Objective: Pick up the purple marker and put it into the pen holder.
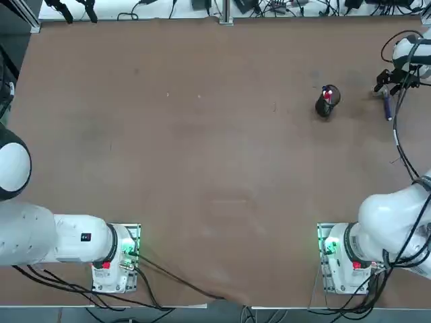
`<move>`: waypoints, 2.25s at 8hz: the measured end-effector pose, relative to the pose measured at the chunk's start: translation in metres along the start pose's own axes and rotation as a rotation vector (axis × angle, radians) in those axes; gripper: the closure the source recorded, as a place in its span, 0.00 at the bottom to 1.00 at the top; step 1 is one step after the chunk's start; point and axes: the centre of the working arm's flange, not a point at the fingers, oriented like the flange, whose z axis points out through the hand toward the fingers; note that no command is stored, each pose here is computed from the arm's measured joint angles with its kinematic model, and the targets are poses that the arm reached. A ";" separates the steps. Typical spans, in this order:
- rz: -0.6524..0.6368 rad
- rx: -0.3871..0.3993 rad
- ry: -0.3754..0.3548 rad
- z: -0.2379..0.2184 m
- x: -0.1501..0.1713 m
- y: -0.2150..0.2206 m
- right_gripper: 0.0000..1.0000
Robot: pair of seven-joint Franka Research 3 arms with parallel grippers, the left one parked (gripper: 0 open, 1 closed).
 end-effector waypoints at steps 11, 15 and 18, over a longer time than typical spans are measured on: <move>0.012 -0.010 0.029 -0.001 0.000 0.010 0.85; 0.005 -0.007 0.003 -0.038 0.011 0.004 0.85; 0.106 -0.029 -0.064 -0.168 0.039 -0.073 0.85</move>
